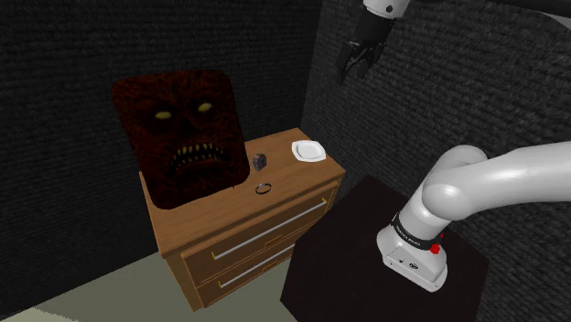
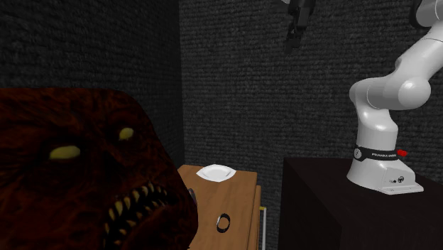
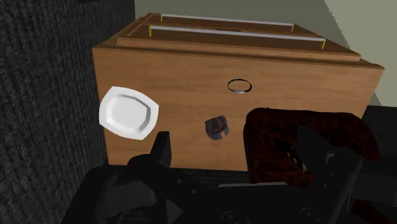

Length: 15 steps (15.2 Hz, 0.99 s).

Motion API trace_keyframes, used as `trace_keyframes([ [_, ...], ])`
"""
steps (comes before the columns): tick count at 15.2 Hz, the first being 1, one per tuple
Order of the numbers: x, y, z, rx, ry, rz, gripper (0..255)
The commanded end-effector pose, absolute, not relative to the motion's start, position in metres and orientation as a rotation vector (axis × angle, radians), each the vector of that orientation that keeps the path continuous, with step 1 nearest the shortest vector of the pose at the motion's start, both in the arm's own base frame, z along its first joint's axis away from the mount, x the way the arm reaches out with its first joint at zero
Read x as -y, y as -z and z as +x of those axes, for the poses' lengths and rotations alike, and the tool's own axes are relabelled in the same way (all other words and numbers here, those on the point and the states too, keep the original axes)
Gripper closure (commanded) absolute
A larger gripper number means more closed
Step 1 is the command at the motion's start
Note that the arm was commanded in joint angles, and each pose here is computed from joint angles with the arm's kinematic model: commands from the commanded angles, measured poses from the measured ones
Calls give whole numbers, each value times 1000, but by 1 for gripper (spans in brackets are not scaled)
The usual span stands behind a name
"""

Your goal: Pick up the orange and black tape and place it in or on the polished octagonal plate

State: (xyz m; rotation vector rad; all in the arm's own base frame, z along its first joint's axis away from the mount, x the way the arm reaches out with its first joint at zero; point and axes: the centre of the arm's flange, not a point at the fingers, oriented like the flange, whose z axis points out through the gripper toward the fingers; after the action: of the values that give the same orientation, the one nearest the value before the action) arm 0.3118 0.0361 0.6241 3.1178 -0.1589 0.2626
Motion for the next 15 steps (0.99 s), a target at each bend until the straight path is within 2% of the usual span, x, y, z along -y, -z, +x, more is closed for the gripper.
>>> trace_keyframes([
  [1,-36,-624,312,159,-263,3118,0],
  [15,-88,-495,456,548,-57,3033,0],
])
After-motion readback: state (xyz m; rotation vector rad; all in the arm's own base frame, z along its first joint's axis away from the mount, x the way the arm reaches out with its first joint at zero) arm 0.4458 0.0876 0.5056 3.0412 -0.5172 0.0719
